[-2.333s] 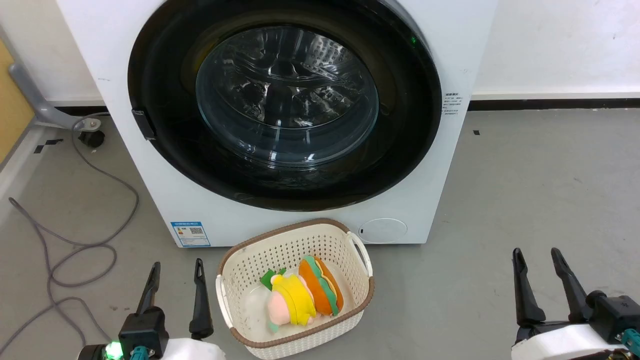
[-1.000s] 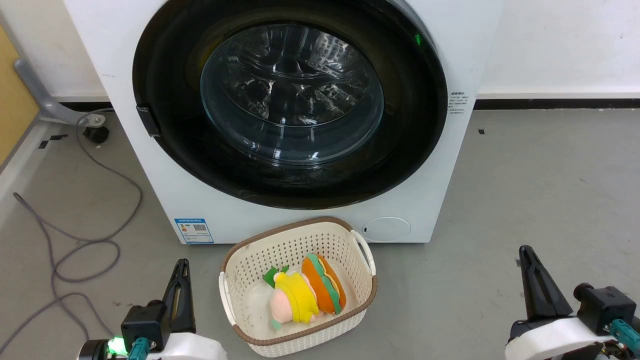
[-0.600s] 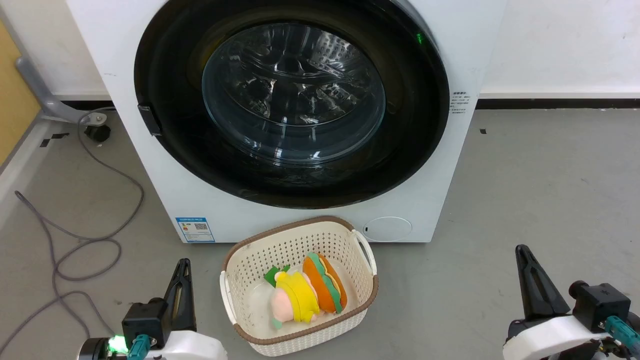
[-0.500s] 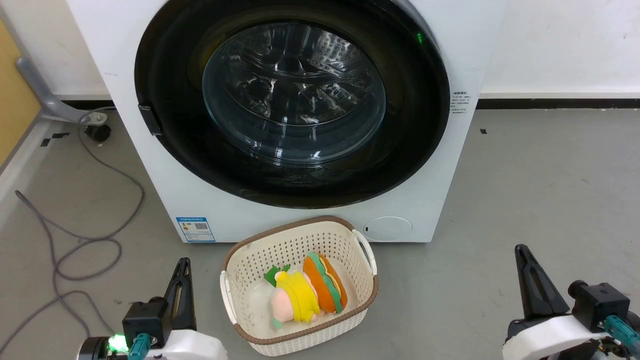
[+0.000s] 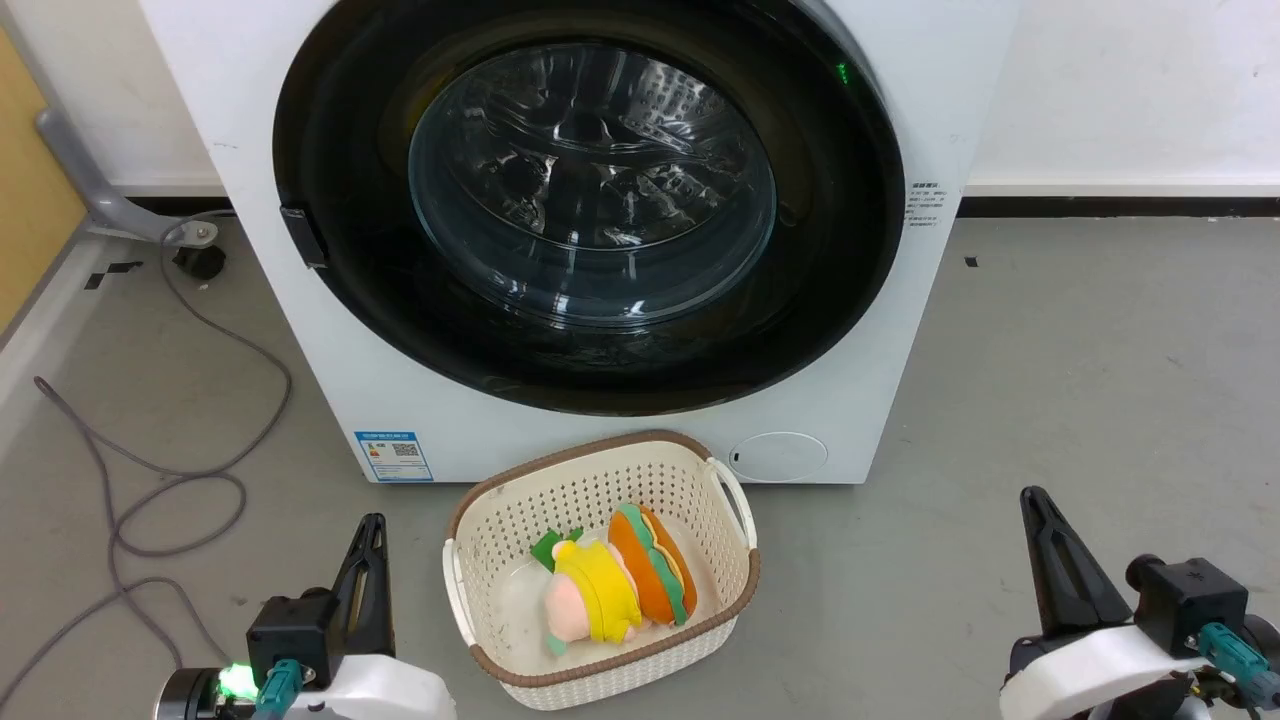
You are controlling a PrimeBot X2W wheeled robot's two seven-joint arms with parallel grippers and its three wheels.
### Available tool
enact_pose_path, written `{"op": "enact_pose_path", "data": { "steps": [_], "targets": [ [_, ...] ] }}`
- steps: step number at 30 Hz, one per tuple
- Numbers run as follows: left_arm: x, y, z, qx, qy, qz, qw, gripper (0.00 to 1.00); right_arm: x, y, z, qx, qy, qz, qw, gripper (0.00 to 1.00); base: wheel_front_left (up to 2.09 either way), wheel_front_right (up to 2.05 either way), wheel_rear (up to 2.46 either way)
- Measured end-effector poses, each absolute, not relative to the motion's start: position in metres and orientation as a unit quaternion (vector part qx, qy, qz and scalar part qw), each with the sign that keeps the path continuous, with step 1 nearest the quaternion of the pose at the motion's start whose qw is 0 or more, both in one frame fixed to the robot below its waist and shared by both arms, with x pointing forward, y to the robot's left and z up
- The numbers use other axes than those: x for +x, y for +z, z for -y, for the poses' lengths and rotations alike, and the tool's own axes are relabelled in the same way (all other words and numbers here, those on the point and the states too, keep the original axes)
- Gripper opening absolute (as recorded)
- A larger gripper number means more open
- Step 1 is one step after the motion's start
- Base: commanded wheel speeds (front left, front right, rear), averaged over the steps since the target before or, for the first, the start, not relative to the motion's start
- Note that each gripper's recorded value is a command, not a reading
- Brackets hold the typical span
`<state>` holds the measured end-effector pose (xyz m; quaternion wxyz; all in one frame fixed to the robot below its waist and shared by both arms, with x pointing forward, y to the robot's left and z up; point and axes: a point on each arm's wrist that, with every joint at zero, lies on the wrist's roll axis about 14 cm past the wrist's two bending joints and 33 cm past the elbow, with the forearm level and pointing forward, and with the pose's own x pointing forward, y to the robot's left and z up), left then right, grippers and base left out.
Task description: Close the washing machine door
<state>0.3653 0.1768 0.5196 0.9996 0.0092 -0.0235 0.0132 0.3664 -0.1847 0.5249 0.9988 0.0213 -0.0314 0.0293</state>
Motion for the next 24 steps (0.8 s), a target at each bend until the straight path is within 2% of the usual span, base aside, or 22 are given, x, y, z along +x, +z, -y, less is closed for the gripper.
{"op": "enact_pose_path", "data": {
  "steps": [24],
  "targets": [
    [0.3676,0.5215,-0.177,0.013,0.008,0.013,1.0,0.0,0.3693,0.5259,0.1753,0.005,0.044,0.019,0.999,0.0,0.0,0.0,0.0]
  ]
}}
